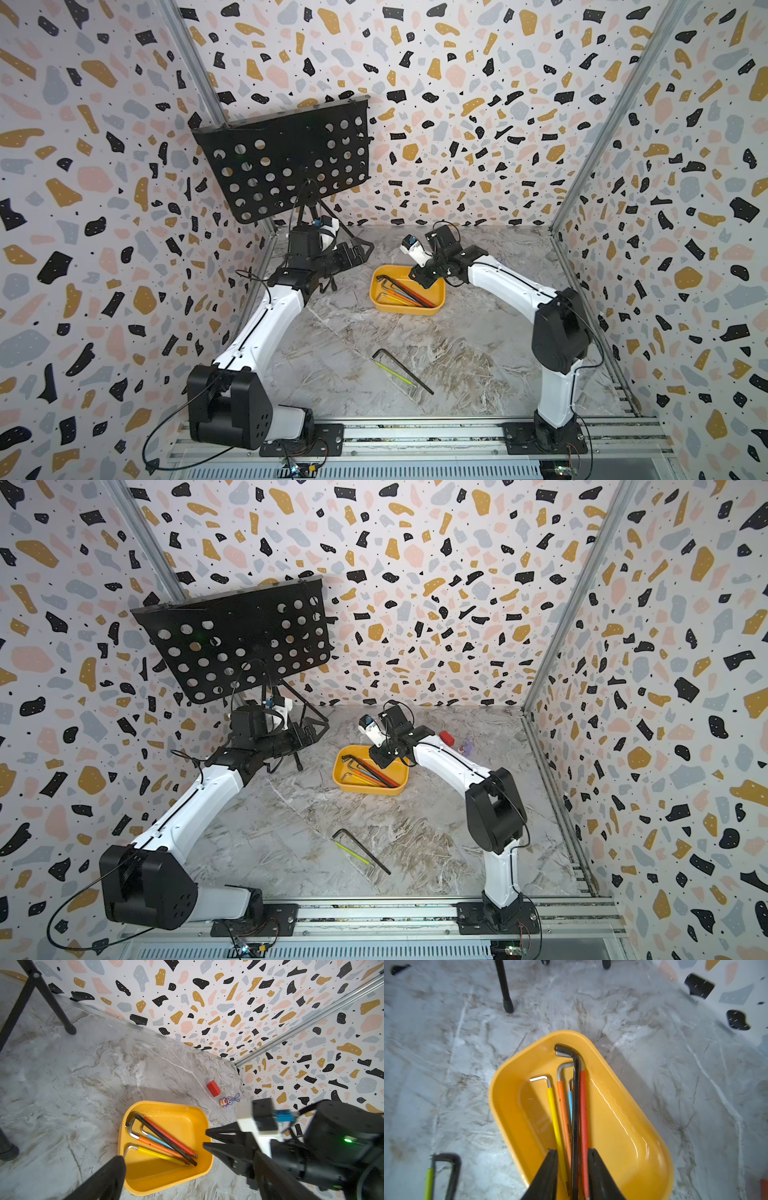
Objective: Put the hex key on the desktop into the storage box
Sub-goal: Place the Allen key in the storage box, then pick up the Allen key from the center of the board.
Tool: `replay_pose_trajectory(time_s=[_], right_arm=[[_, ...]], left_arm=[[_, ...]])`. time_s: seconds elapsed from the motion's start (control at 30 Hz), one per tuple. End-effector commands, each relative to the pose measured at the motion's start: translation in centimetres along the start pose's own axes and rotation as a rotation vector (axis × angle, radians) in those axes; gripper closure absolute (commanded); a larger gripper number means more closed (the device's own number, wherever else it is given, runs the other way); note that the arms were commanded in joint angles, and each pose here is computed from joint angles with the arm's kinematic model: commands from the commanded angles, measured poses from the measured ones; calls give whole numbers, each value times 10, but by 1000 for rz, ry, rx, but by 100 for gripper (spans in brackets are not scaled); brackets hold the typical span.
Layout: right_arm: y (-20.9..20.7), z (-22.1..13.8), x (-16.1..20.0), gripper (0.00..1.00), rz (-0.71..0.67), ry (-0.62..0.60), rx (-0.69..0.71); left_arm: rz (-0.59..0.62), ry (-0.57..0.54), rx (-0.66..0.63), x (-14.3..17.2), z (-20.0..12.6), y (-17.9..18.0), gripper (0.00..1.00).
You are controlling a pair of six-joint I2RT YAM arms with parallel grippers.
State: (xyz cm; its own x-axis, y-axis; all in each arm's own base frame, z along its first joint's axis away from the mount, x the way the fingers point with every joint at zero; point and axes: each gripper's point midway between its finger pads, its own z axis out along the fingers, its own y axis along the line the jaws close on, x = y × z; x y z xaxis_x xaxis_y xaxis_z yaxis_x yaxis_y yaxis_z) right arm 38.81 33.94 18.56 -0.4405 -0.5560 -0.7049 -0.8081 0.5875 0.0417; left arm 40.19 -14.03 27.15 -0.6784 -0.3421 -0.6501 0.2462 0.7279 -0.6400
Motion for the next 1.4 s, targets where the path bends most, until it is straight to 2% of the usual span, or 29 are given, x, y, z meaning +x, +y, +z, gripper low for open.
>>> replay_pose_trajectory(time_s=[0.0,0.13,0.3,0.5,0.77,1.0,1.37], right_arm=[[14,-30,-3,70,32,-64,-34],[25,-58,16,67,72,-145,-26],[42,-76,53,66,125,-112,-61],[68,-75,99,63,168,-72,-121],[105,-58,133,60,191,13,-136],[132,-29,144,58,199,84,-149],[148,-5,156,53,183,182,-108]], left_arm=[[72,-34,39,-5,-6,-13,0],[118,-23,34,5,-7,-22,0],[74,11,33,30,-19,-20,0],[-9,103,-30,79,-42,-3,0],[3,173,-91,116,-55,17,0],[72,168,-204,109,-64,30,0],[14,240,-213,123,-50,41,0]])
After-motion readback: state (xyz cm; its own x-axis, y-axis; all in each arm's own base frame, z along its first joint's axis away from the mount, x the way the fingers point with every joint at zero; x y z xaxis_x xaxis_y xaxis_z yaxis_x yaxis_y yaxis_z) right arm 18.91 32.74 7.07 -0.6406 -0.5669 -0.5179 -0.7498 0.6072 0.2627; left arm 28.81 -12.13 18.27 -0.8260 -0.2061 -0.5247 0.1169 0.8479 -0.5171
